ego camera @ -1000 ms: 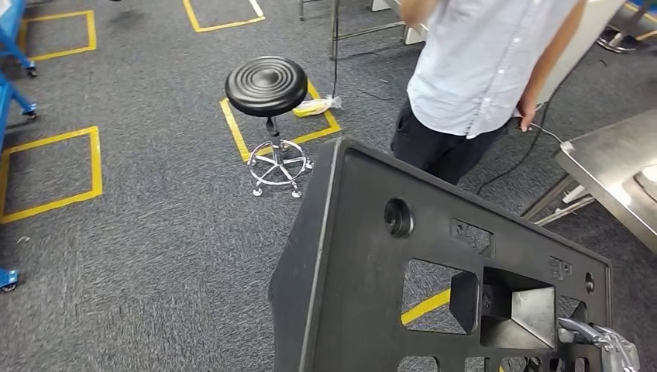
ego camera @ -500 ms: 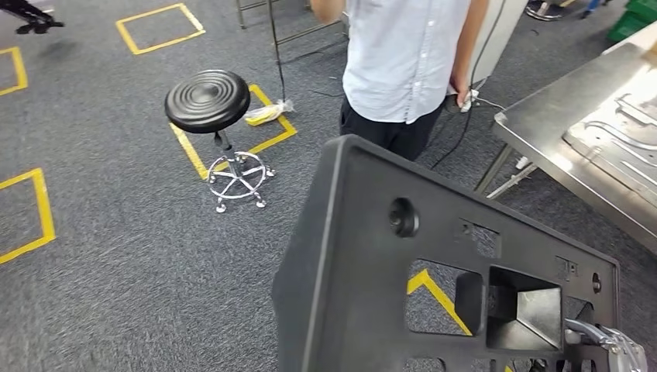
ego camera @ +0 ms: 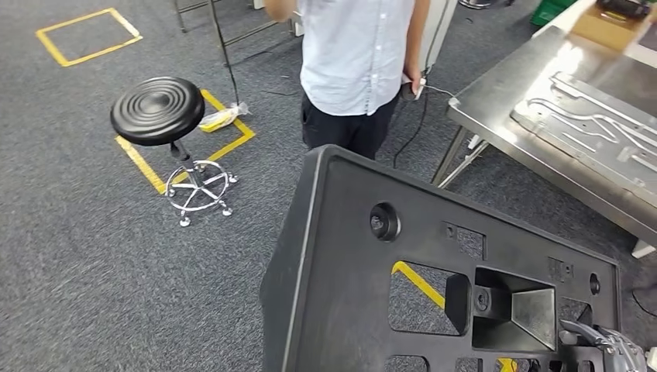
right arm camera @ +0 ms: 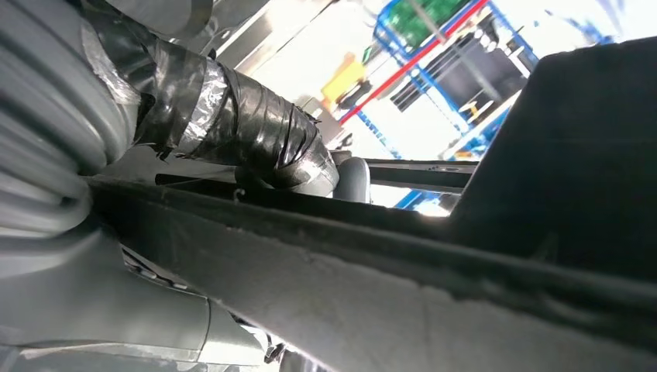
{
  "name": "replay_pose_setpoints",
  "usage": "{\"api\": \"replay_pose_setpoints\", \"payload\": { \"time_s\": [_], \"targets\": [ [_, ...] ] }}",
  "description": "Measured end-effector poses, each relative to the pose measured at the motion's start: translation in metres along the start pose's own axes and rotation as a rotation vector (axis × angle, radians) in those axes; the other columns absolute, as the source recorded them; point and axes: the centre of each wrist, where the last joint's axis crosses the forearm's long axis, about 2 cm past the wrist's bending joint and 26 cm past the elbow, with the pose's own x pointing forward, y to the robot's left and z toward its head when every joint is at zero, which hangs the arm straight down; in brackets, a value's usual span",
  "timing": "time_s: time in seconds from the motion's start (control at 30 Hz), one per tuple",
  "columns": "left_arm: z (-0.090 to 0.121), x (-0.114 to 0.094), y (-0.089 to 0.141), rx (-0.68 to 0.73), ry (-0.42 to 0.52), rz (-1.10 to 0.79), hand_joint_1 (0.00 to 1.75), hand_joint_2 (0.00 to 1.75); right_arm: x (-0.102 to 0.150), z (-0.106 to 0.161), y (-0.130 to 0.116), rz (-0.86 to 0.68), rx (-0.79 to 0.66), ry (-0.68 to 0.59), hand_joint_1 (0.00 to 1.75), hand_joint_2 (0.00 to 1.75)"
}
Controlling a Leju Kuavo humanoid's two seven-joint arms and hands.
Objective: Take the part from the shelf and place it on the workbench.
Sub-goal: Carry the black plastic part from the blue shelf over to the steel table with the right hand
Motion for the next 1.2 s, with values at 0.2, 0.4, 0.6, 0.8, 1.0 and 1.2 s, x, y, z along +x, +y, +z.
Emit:
{"api": "replay_pose_setpoints", "payload": {
  "time_s": [0.2, 0.4, 0.6, 0.8, 1.0, 1.2],
  "targets": [
    [-0.0015, 0.0029, 0.0008, 0.002, -0.006, 0.0, 0.0, 1.75, -0.001, -0.0001, -0.0013, 0.006, -0.001, 0.0, 1.75, 1.75],
    [-0.0007, 0.0009, 0.0008, -0.006, -0.004, 0.003, 0.0, 1.75, -0.0012, -0.0008, -0.0023, 0.012, -0.003, -0.003, 1.75, 1.75],
    [-0.0002, -0.0011, 0.0018, -0.009, -0.002, 0.004, 0.0, 1.75, -0.0015, -0.0008, -0.0025, 0.013, -0.003, -0.003, 1.75, 1.75],
    [-0.0014, 0.001, 0.003, -0.008, -0.008, 0.004, 0.0, 1.75, -0.0016, -0.0004, -0.003, 0.014, -0.001, -0.003, 1.75, 1.75],
    [-0.0001, -0.0019, 0.0029, -0.011, -0.003, 0.005, 0.0, 1.75, -0.0019, -0.0006, -0.0026, 0.014, -0.001, -0.003, 1.75, 1.75],
    [-0.0014, 0.001, 0.0028, -0.014, -0.011, 0.006, 0.0, 1.75, -0.002, -0.0008, -0.0025, 0.014, -0.002, -0.003, 1.75, 1.75]
  ]
}}
